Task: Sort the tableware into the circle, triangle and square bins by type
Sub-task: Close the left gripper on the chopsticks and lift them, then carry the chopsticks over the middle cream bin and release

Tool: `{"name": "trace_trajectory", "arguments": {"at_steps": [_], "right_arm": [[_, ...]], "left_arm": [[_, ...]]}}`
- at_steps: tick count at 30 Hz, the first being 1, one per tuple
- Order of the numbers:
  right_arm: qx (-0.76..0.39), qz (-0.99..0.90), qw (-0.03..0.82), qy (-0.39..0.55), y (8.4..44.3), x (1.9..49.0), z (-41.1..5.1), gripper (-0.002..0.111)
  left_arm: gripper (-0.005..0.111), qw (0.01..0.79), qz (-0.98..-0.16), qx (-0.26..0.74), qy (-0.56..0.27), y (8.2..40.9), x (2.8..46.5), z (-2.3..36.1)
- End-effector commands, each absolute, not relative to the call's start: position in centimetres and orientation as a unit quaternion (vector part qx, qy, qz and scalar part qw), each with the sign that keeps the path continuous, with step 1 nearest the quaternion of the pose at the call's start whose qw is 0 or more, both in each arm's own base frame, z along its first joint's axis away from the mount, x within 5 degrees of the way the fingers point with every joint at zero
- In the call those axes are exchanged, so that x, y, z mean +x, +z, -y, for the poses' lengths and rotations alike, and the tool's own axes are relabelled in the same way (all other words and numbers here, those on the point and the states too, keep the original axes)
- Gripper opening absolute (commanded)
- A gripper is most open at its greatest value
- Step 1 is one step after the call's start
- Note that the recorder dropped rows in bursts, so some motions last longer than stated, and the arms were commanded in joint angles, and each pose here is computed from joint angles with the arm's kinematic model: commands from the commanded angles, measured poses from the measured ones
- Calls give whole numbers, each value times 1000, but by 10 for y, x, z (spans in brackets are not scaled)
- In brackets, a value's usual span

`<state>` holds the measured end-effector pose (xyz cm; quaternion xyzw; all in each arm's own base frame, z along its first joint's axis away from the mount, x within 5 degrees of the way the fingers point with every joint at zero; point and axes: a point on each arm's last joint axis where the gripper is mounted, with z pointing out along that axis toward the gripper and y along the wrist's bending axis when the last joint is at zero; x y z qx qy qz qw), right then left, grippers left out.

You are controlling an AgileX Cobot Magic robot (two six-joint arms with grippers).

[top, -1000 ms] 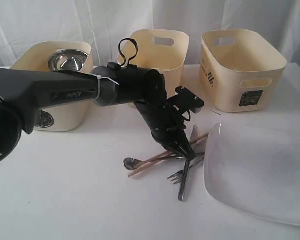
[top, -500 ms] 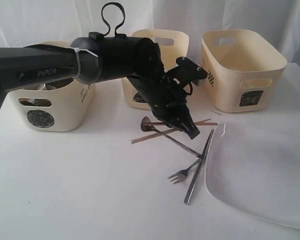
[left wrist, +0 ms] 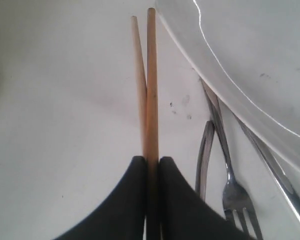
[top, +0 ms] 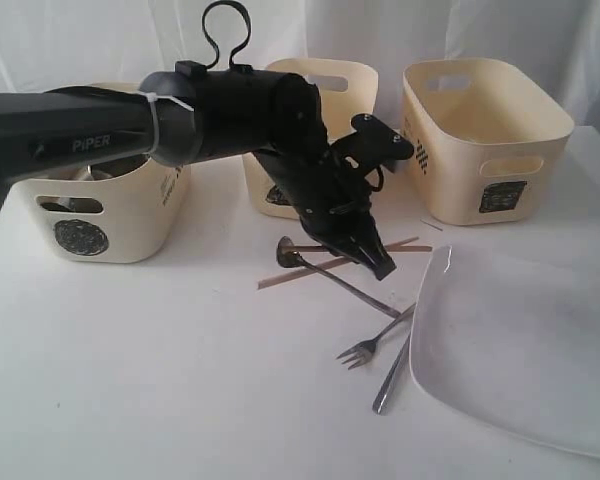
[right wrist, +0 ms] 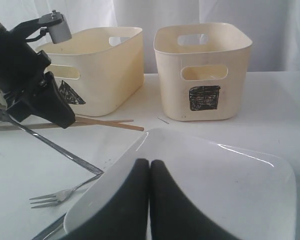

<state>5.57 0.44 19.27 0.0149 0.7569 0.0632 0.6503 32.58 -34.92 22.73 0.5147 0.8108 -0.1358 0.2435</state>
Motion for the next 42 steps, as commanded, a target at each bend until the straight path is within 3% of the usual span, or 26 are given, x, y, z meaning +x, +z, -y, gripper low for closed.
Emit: {"name": "trace_trajectory", "arguments": {"at_steps": [1,21,36,42], "right_arm": [[18,-752,655,63,193,56,-4,0],[18,-752,655,63,193,56,-4,0],[18,-752,655,63,193,56,-4,0],[18,-752,655,63,193,56,-4,0]], "left_arm": [[0,238,-811,520,-121,232,325,345],[0,250,-818,516,-42,234,334,332],[0,412,-784,451,-112,322,324,327],[0,490,-747,430,-133,339,329,332]]}}
